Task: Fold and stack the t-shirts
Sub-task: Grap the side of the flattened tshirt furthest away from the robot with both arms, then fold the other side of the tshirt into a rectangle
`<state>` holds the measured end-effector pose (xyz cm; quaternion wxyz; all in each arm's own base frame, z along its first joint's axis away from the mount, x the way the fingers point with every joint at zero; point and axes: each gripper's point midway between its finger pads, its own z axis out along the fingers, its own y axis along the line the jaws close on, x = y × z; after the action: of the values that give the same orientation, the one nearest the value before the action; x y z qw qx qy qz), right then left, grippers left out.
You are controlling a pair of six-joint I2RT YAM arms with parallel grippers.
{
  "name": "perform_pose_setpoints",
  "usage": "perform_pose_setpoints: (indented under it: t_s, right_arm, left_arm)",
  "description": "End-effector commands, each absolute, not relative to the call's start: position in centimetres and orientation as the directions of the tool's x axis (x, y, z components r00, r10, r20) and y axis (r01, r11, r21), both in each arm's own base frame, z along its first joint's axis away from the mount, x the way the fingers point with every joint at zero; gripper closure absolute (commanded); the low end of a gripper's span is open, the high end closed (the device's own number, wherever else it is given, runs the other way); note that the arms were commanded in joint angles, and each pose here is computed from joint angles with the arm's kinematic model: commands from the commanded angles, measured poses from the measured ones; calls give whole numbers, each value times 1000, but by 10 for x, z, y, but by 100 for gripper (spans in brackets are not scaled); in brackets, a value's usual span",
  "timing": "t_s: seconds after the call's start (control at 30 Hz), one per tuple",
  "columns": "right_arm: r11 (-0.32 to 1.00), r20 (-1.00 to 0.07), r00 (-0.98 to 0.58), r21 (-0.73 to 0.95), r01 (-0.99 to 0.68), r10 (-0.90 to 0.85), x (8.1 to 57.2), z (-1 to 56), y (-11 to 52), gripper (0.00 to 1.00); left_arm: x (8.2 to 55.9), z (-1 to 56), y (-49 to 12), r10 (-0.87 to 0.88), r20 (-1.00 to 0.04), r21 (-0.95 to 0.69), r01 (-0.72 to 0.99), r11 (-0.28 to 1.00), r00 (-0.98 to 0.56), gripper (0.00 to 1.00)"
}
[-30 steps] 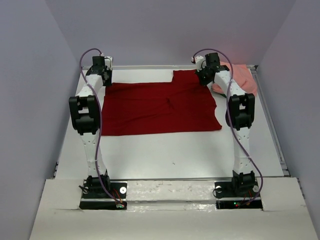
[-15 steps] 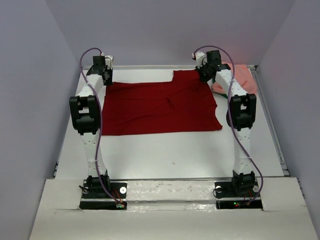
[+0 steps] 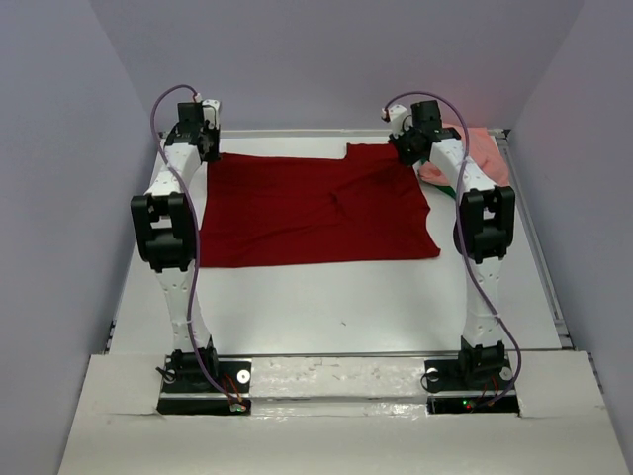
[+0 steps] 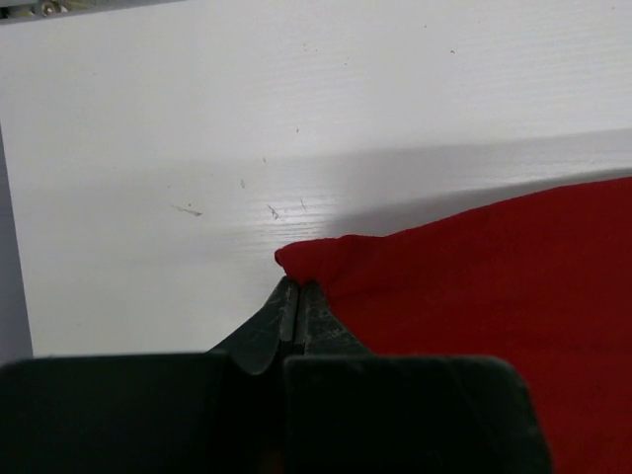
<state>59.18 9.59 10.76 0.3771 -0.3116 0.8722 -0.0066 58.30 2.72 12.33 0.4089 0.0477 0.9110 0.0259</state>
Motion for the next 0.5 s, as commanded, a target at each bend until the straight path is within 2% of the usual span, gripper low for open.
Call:
perform_pose_setpoints:
  t_s: [0.0, 0.47]
  right_arm:
    - [814, -715, -441, -318, -486, -543, 597, 167, 87, 100]
    - [816, -709, -455, -307, -489, -539, 559, 185, 82, 100]
  left_arm:
    - [573, 174, 27, 132, -789, 106, 79, 991, -600, 100]
    - [542, 172, 18, 147, -769, 84, 130, 988, -622, 100]
